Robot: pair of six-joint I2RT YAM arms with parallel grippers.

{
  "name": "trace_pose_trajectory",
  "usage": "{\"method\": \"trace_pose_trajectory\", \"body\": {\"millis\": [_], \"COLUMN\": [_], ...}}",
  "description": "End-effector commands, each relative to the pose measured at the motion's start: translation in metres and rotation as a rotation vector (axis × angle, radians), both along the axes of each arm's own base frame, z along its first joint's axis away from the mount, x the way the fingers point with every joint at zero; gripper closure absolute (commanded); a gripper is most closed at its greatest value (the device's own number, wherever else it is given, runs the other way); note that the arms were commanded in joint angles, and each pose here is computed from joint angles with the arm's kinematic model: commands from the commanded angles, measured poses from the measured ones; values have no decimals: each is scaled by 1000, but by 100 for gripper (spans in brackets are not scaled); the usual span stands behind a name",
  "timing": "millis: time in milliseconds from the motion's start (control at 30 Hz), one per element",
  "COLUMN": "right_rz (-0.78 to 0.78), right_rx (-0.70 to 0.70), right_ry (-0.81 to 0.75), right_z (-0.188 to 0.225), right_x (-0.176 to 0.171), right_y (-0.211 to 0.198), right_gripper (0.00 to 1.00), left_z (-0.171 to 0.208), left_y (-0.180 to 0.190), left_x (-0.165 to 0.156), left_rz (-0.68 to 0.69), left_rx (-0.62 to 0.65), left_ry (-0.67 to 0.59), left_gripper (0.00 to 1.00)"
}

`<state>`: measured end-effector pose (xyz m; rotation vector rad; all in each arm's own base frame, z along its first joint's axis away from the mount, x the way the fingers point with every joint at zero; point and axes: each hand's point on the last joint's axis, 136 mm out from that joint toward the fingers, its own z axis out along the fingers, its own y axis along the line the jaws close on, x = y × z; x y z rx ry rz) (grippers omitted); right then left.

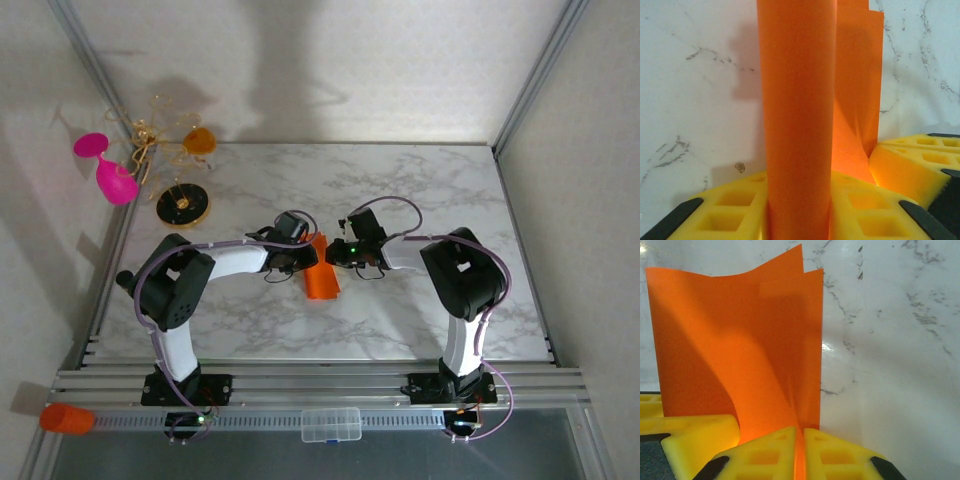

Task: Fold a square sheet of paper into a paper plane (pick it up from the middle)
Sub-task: Hold the square sheet of paper at the center of the table.

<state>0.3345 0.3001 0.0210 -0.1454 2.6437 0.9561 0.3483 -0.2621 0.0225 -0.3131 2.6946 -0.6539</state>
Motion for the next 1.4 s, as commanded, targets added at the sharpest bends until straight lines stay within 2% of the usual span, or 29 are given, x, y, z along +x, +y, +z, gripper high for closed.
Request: {"method": "trace_pose_trajectory", "body": {"millis": [0, 267, 400, 533, 700, 933, 1100, 1367], "right_rz": [-15, -114, -150, -171, -174, -176, -238, -307], "right_rx": [-74, -84, -58, -21, 2, 103, 151, 121], "right_ry": [68, 157, 184, 200, 201, 86, -16, -47], "right_z": [-23, -33, -30, -26, -20, 26, 56, 53], "right_x": [-11, -21, -24, -25, -24, -3, 12, 18], "right_y": [-5, -12, -10, -7, -4, 2, -15, -44], "right_gripper": [87, 86, 86, 85, 83, 66, 55, 53], "left_z": [-1, 17, 18, 10, 0, -13, -23, -36], "left_y": [9, 24, 15, 9, 11, 22, 32, 38], "left_x": [-2, -10, -19, -22, -20, -19, -23, -27], "left_rz": [15, 138, 122, 86, 72, 112, 162, 209], "left_rx": [32, -6, -61, -37, 22, 79, 114, 137], "left_ry": [3, -10, 5, 20, 31, 46, 71, 117], "left_gripper": [70, 53, 46, 43, 49, 61, 64, 62]}}
